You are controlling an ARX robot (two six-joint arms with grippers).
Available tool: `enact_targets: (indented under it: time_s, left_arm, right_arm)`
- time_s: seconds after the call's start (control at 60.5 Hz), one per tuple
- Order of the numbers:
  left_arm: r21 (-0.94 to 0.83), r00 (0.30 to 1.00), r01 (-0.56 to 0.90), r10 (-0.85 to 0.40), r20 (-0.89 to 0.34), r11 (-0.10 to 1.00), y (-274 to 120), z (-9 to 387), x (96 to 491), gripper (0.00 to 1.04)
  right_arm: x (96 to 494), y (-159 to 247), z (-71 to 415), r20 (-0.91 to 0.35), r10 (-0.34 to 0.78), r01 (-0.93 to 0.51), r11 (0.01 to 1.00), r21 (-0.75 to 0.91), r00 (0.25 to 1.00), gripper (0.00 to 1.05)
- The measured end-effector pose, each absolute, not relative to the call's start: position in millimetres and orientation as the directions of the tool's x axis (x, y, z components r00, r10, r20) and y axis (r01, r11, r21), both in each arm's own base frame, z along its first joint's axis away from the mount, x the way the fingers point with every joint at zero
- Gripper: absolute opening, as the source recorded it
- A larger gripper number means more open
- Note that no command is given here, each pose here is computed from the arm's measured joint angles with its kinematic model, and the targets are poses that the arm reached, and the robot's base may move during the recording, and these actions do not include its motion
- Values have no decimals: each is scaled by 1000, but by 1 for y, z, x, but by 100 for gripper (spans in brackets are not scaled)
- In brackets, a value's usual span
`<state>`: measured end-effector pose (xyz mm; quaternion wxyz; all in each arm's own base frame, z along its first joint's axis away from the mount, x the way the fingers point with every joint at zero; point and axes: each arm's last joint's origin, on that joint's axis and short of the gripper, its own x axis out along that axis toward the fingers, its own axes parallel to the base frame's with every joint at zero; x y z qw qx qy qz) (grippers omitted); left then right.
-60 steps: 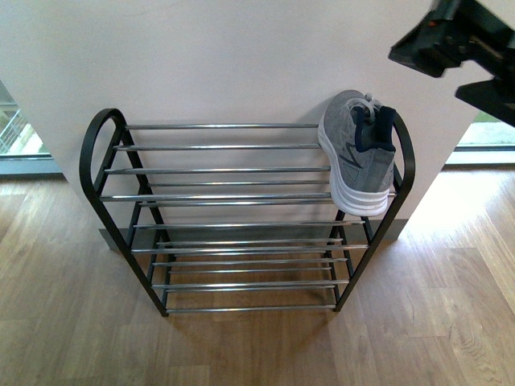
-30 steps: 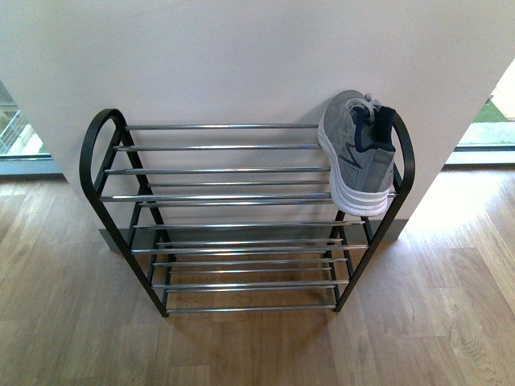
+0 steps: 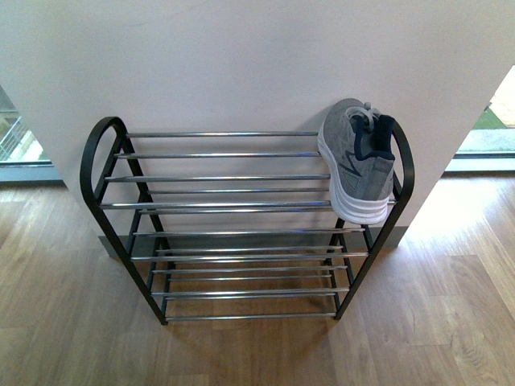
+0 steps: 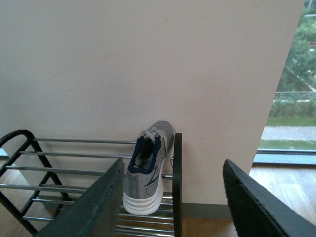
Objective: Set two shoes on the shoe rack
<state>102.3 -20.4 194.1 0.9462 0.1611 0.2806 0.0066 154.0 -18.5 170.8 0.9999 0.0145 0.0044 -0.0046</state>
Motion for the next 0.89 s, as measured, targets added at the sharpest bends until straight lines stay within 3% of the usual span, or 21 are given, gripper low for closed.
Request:
enact_targets:
  time_s: [0.281, 0.893]
  left_arm:
    - [308, 842, 77, 103, -529, 948, -20, 194, 102, 3]
    - [308, 842, 77, 103, -529, 948, -20, 194, 102, 3]
  right_arm:
    - [142, -7, 166, -1, -31, 31, 1000, 4, 1000, 1]
    - [120, 0, 173, 19, -2, 1, 1000, 5, 1000, 2]
